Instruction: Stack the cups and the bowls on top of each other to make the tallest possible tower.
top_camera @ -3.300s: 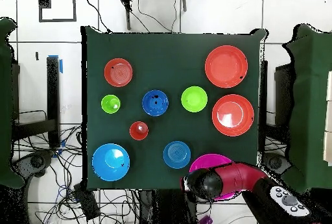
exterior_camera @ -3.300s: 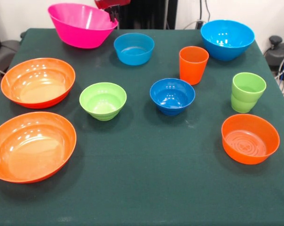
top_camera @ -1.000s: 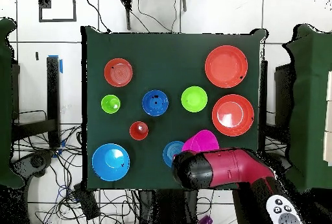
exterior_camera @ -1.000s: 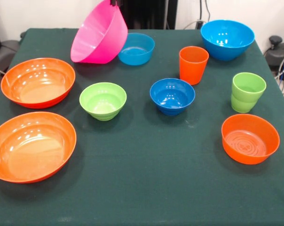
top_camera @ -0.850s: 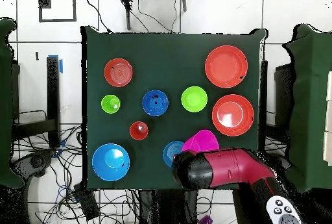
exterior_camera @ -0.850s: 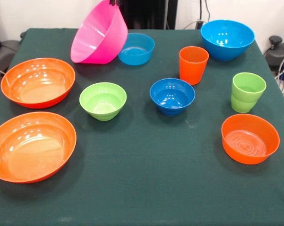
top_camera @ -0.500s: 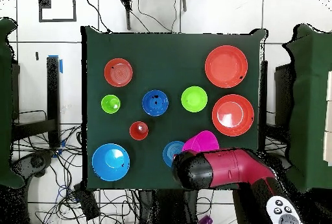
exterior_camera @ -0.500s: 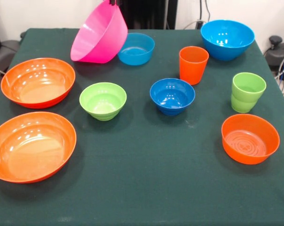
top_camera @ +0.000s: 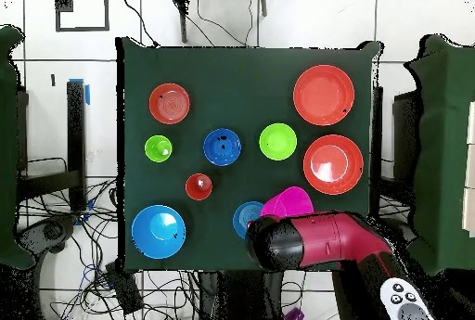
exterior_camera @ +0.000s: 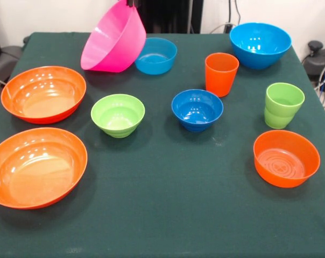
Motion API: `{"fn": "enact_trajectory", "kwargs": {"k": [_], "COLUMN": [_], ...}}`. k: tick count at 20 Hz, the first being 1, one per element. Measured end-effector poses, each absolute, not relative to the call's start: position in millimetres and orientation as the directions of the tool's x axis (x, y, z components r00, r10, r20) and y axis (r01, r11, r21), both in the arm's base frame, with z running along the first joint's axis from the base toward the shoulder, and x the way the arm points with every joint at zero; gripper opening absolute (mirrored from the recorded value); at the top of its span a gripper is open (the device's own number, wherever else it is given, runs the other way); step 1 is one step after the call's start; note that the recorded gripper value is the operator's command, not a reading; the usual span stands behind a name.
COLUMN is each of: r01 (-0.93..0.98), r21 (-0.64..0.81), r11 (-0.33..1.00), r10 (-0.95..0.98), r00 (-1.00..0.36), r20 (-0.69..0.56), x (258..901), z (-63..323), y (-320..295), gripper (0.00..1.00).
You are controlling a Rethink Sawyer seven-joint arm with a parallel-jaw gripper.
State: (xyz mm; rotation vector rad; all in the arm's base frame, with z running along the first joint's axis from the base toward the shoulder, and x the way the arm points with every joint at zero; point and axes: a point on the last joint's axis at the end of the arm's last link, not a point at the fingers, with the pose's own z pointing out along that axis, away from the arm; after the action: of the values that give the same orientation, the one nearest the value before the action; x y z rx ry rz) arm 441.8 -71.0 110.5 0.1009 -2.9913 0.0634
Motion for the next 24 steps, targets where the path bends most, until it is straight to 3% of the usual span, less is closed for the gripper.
{"fn": "enact_trajectory", "kwargs": {"k": [18,19,24], "r01": [-0.049,-0.048,-0.046], "r21": [0.075,0.084,0.092], "r11": [0.996,0.995,0.995], "r10": [-0.057,-0.057,-0.057], "r00": [-0.993,-0.992,-0.991], "r20": [0.103,0.113,0.122], "x": [431.9,429.2,426.8], "z": [61.3,57.9,54.5], "y": [-50.2,-48.4,-46.9], "gripper": [0.0,1.0,1.0]}}
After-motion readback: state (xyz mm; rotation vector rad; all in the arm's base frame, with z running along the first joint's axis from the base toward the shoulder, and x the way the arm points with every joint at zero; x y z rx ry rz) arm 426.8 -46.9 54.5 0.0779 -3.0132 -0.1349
